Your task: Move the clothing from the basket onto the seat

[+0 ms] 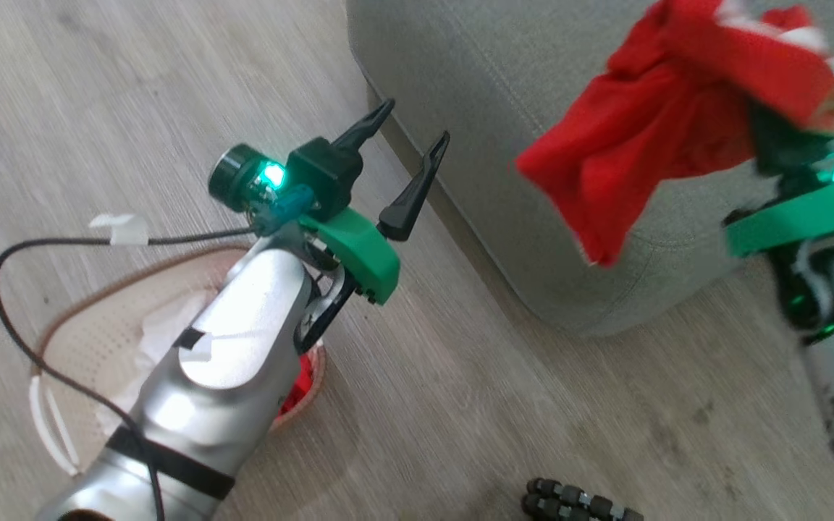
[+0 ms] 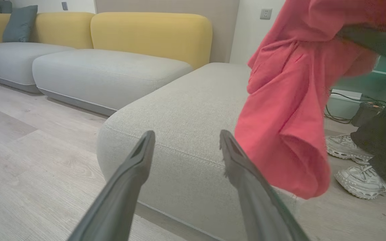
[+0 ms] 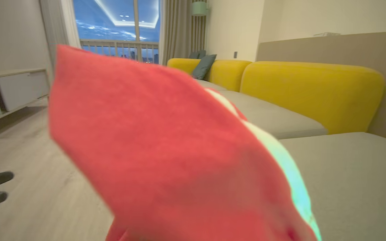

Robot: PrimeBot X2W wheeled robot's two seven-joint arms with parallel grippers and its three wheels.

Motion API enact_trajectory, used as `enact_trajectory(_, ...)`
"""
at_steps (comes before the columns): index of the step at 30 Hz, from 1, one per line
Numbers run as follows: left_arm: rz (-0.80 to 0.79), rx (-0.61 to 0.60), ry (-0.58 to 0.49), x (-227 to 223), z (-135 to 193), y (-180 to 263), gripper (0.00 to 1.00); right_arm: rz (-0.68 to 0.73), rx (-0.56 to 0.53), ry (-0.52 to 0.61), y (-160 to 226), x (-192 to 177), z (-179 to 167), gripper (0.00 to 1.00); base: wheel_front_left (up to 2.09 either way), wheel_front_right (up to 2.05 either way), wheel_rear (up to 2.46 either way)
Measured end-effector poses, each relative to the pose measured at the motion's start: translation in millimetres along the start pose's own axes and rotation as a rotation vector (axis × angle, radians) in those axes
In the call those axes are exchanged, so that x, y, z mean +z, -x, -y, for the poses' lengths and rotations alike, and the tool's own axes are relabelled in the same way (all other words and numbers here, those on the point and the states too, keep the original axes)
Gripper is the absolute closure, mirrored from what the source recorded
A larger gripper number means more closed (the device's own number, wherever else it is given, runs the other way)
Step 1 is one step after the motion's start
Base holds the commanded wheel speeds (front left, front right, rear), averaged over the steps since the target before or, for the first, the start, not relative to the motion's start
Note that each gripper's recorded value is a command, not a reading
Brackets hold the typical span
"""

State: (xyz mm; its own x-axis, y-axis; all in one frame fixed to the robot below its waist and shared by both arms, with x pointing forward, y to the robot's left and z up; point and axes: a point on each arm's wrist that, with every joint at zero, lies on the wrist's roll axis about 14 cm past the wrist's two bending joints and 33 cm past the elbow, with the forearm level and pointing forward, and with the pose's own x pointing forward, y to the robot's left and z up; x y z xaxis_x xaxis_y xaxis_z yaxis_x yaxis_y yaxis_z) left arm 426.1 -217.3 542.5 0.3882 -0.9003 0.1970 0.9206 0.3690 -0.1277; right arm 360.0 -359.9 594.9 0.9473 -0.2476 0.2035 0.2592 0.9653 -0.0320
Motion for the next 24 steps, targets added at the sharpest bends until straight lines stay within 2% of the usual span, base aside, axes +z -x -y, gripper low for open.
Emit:
enact_trajectory(6,-0.002,-0.016,0.033,-20.5,-11.7,-5.4,0.0,0.011,-0.095,0.086,-31.4,7.8,38.9,1.0,0.0,0.0,0.0)
enact_trajectory(12,-0.05,-0.014,0.086,-60.2,-28.2,1.9,0.0,0.025,-0.146,0.153,-73.5,13.4,58.3,1.0,0.0,0.0,0.0)
enact_trajectory(20,-0.087,0.002,0.116,-95.2,-59.4,10.2,0.0,0.0,-0.221,0.24,-126.9,3.2,84.5,1.0,0.0,0.0,0.0)
enact_trajectory(24,-0.106,0.015,0.125,-107.0,-67.8,18.8,0.0,0.006,-0.266,0.24,-144.0,2.0,97.3,1.0,0.0,0.0,0.0)
